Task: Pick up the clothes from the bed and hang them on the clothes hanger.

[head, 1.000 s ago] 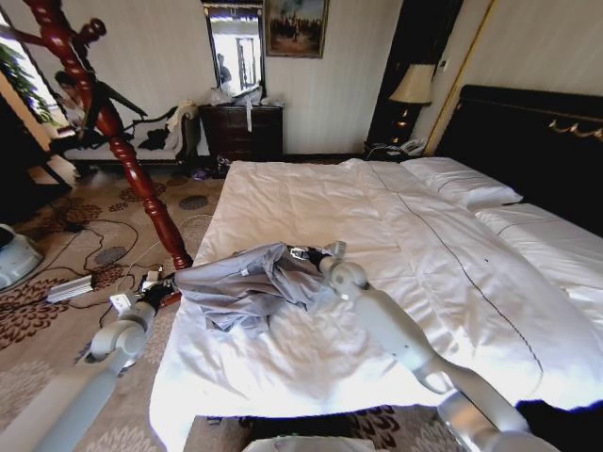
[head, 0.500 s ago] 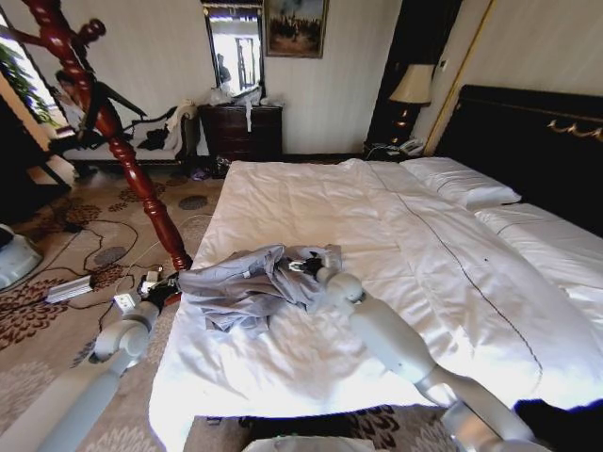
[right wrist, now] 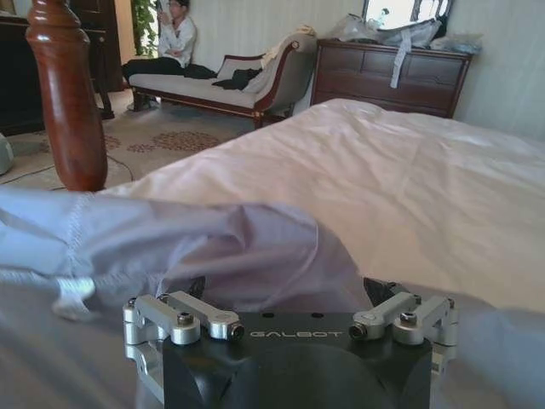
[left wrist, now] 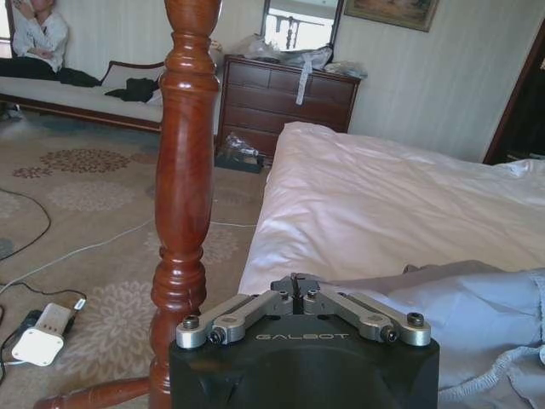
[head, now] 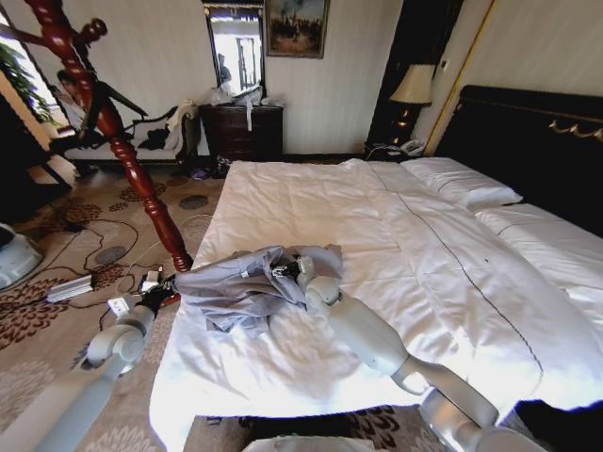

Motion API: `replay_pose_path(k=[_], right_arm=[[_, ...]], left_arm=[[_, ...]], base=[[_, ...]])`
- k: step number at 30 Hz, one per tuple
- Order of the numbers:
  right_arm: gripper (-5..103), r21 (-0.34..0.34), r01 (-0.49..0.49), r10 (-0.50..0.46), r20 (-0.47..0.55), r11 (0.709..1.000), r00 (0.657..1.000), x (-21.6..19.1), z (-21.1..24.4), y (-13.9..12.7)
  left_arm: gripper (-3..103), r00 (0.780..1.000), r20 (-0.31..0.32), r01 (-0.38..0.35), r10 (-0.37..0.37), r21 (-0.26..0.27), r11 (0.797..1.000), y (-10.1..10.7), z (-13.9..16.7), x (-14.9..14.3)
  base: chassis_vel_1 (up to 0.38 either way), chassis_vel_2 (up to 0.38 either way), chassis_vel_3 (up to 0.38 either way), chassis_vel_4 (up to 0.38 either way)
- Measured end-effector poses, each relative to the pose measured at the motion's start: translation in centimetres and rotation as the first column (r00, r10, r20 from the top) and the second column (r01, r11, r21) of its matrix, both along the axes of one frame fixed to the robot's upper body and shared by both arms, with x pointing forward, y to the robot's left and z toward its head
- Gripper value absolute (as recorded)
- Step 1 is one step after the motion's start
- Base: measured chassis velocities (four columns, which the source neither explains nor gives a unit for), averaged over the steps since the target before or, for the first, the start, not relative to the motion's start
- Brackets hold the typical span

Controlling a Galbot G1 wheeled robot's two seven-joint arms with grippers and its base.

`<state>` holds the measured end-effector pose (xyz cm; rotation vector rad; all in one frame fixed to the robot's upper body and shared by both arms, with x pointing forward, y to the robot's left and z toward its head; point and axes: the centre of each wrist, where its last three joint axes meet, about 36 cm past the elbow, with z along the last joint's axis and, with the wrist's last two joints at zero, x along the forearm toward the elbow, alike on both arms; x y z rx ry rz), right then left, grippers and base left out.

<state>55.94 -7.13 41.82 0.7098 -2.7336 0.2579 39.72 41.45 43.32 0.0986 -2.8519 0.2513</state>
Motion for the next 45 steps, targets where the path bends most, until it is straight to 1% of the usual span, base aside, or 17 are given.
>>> replay_pose_path(k=[2, 7, 10, 16, 18, 20, 21, 23, 24, 25, 26, 27, 28, 31, 35, 39, 45], right_arm=[[100, -0.003, 0.0, 0.0, 0.003, 1.0, 1.0, 0.1, 0.6, 0.9], [100, 0.016, 0.012, -0.011, -0.038, 1.0, 0.999, -0.2, 1.4, 1.1], [100, 0.033, 0.025, -0.022, -0.082, 0.999, 0.996, -0.9, 1.3, 0.6], [100, 0.04, 0.06, -0.057, -0.078, 0.997, 0.995, -1.7, 1.1, -1.0], [100, 0.09, 0.069, -0.06, -0.099, 0.994, 0.993, -2.2, 1.8, -2.1], [100, 0.208, 0.08, -0.041, -0.184, 0.975, 0.982, -2.9, 3.1, -3.1], [100, 0.208, 0.08, -0.041, -0.184, 0.975, 0.982, -2.9, 3.1, -3.1], [100, 0.333, 0.107, -0.003, -0.3, 0.937, 0.954, -3.0, 4.7, -3.9], [100, 0.36, 0.117, 0.008, -0.328, 0.926, 0.945, -3.0, 5.1, -4.2], [100, 0.419, 0.146, 0.035, -0.394, 0.896, 0.918, -2.7, 5.7, -4.7], [100, 0.419, 0.146, 0.035, -0.394, 0.896, 0.918, -2.7, 5.7, -4.7], [100, 0.474, 0.186, 0.06, -0.457, 0.861, 0.887, -2.2, 6.4, -5.4], [100, 0.505, 0.205, 0.076, -0.481, 0.838, 0.874, -1.9, 6.8, -5.8], [100, 0.571, 0.218, 0.116, -0.491, 0.792, 0.864, -1.8, 8.1, -6.3], [100, 0.605, 0.191, 0.176, -0.493, 0.773, 0.852, -2.6, 9.3, -5.9], [100, 0.589, 0.172, 0.207, -0.519, 0.79, 0.829, -3.6, 8.2, -4.6], [100, 0.56, 0.202, 0.187, -0.56, 0.804, 0.807, -3.2, 6.0, -3.9]], left_arm=[[0, 1.0, -0.002, 0.0, 0.0, 0.002, 1.0, 0.0, -0.1, -0.1], [0, 1.0, 0.001, 0.005, -0.005, 0.003, 1.0, -0.1, 0.0, -0.1], [0, 1.0, 0.002, 0.004, -0.004, 0.004, 1.0, -0.1, 0.1, -0.1], [0, 1.0, 0.0, 0.005, -0.005, 0.004, 1.0, -0.2, 0.1, -0.2], [0, 1.0, 0.0, 0.006, -0.006, 0.004, 1.0, -0.3, 0.1, -0.2], [0, 1.0, 0.0, 0.006, -0.006, 0.005, 1.0, -0.3, 0.1, -0.1], [0, 1.0, 0.0, 0.006, -0.006, 0.005, 1.0, -0.3, 0.1, -0.1], [0, 1.0, -0.002, 0.006, -0.006, 0.005, 1.0, -0.3, 0.0, -0.1], [0, 1.0, -0.002, 0.007, -0.007, 0.005, 1.0, -0.3, 0.0, -0.1], [0, 1.0, -0.003, 0.008, -0.008, 0.004, 1.0, -0.4, 0.0, -0.1], [0, 1.0, -0.003, 0.008, -0.008, 0.004, 1.0, -0.4, 0.0, -0.1], [0, 1.0, -0.004, 0.011, -0.011, 0.003, 1.0, -0.6, -0.1, -0.1], [0, 1.0, -0.004, 0.012, -0.012, 0.002, 1.0, -0.7, -0.1, -0.2], [0, 1.0, -0.009, 0.013, -0.013, 0.003, 1.0, -0.7, -0.2, -0.3], [0, 1.0, -0.01, 0.014, -0.014, 0.004, 1.0, -0.7, -0.3, -0.4], [0, 1.0, -0.008, 0.016, -0.016, 0.005, 1.0, -0.7, -0.2, -0.4], [0, 1.0, -0.013, 0.019, -0.019, 0.006, 1.0, -0.8, -0.3, -0.6]], base=[[0.0, 0.0, 0.0, 0.0], [0.0, 0.0, 0.0, 0.0], [0.0, 0.0, 0.0, 0.0], [0.0, 0.0, 0.0, 0.0], [0.0, 0.0, 0.0, 0.0], [0.0, 0.0, 0.0, 0.0], [0.0, 0.0, 0.0, 0.0], [0.0, 0.0, 0.0, 0.0], [0.0, 0.0, 0.0, 0.0], [0.0, 0.0, 0.0, 0.0], [0.0, 0.0, 0.0, 0.0], [0.0, 0.0, 0.0, 0.0], [0.0, 0.0, 0.0, 0.0], [0.0, 0.0, 0.0, 0.0], [0.0, 0.0, 0.0, 0.0], [0.0, 0.0, 0.0, 0.0], [0.0, 0.0, 0.0, 0.0]])
